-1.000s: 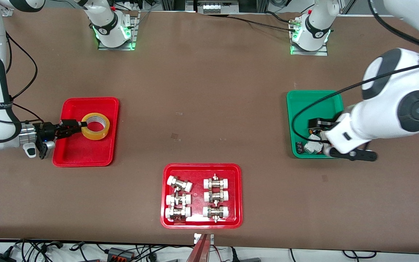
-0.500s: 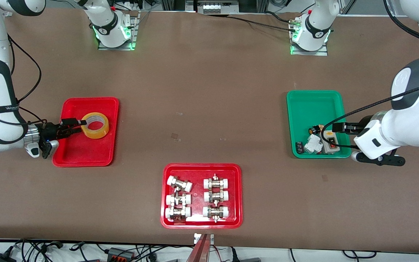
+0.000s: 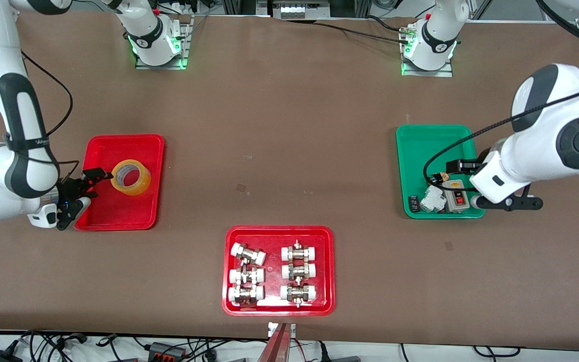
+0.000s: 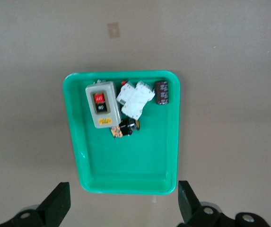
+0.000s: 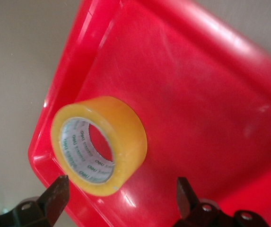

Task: Left arm passes tape to right arm into tray

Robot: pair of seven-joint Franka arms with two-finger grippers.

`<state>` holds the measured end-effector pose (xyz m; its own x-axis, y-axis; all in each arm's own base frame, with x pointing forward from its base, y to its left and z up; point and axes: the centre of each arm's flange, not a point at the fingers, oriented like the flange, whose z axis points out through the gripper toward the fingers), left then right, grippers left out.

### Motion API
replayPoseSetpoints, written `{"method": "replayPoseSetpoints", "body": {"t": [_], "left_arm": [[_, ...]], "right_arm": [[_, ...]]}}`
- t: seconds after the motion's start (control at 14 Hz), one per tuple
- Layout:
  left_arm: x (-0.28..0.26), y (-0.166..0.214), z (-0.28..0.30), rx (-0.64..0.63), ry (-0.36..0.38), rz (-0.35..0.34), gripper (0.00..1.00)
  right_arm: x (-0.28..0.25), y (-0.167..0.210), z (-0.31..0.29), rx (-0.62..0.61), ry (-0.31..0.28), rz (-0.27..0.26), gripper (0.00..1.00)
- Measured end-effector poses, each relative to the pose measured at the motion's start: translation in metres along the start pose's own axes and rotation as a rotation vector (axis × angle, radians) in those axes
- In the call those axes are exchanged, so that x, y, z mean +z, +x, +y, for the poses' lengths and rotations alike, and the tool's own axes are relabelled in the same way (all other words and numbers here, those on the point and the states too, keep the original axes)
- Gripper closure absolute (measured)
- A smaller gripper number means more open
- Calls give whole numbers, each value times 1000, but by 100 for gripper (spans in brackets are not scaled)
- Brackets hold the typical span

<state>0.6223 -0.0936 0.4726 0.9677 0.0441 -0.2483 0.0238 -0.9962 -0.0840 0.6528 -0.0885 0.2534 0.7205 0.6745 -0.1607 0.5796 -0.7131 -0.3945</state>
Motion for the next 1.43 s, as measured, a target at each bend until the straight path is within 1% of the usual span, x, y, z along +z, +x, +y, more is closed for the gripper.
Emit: {"method": "replayPoseSetpoints", "body": {"t": [0.14, 0.21, 0.29, 0.36, 0.43, 0.57, 0.71, 0.86, 0.93, 1.07, 1.29, 1.43], "left_arm": [[-13, -19, 12, -23, -46, -45, 0], [-20, -27, 23, -13, -46, -62, 0], [-28, -33, 38, -12, -36, -66, 0], [-36, -36, 50, -19, -31, -63, 0], [-41, -37, 56, -28, -29, -61, 0], [-39, -32, 49, -53, -36, -74, 0], [-32, -20, 17, -94, -72, -97, 0], [-26, -11, -14, -115, -95, -108, 0], [-24, -9, -21, -122, -100, -104, 0], [-18, -8, -16, -119, -103, -73, 0], [-7, -18, -12, -104, -91, -41, 0], [-10, -23, -21, -117, -80, -26, 0]], "right_arm": [[-49, 11, -33, 50, -132, -25, 0], [-73, 12, -49, 96, -184, -18, 0], [-94, 12, -64, 144, -218, -1, 0], [-112, 10, -78, 196, -238, 17, 0], [-128, 6, -92, 254, -247, 32, 0], [-157, -1, -119, 372, -263, 69, 0], [-187, -8, -155, 452, -275, 97, 0], [-214, -20, -194, 515, -279, 114, 0], [-225, -26, -213, 550, -279, 119, 0], [-242, -38, -245, 603, -278, 126, 0], [-259, -58, -270, 656, -280, 147, 0], [-265, -71, -283, 677, -284, 167, 0]]}}
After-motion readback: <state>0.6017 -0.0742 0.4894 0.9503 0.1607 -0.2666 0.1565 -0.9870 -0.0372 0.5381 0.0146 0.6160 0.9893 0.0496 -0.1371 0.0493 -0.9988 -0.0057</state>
